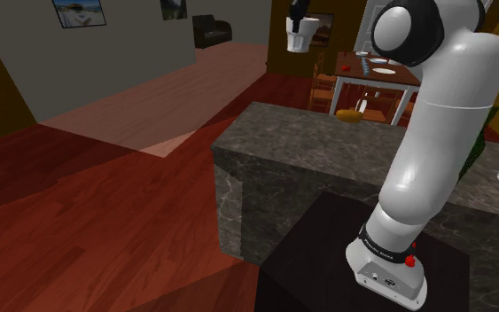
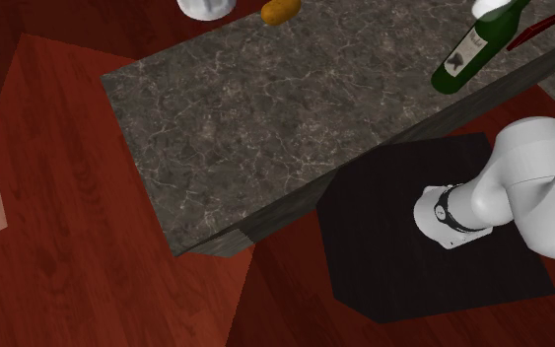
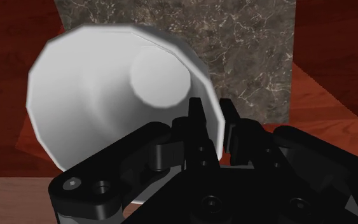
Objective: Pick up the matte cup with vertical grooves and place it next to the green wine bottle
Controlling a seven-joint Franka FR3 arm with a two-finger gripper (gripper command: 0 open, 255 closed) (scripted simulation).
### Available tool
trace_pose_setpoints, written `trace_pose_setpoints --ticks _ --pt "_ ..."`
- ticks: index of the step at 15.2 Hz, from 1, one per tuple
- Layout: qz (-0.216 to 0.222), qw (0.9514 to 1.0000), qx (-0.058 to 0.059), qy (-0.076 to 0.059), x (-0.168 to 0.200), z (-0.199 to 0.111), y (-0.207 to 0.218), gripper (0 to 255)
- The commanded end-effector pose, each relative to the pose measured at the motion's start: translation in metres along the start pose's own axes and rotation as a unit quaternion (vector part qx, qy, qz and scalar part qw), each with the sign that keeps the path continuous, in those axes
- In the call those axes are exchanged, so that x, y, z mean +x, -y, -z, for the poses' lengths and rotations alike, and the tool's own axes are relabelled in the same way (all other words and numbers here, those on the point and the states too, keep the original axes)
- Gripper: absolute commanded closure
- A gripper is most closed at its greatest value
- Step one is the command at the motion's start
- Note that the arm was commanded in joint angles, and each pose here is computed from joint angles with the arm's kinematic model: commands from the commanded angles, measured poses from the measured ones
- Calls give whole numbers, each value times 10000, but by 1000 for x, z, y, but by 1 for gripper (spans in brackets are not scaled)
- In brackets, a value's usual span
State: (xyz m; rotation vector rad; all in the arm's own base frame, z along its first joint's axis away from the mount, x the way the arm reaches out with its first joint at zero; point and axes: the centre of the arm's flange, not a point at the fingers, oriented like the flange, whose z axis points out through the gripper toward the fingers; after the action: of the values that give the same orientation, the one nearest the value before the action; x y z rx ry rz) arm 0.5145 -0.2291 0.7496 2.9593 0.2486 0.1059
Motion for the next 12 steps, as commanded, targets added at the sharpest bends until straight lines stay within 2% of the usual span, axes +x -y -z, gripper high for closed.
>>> trace_pose_setpoints --ticks 1,12 --pt "1 10000 -1 -1 -13 3 -4 255" --pt "1 10000 -1 -1 -155 6 -34 255"
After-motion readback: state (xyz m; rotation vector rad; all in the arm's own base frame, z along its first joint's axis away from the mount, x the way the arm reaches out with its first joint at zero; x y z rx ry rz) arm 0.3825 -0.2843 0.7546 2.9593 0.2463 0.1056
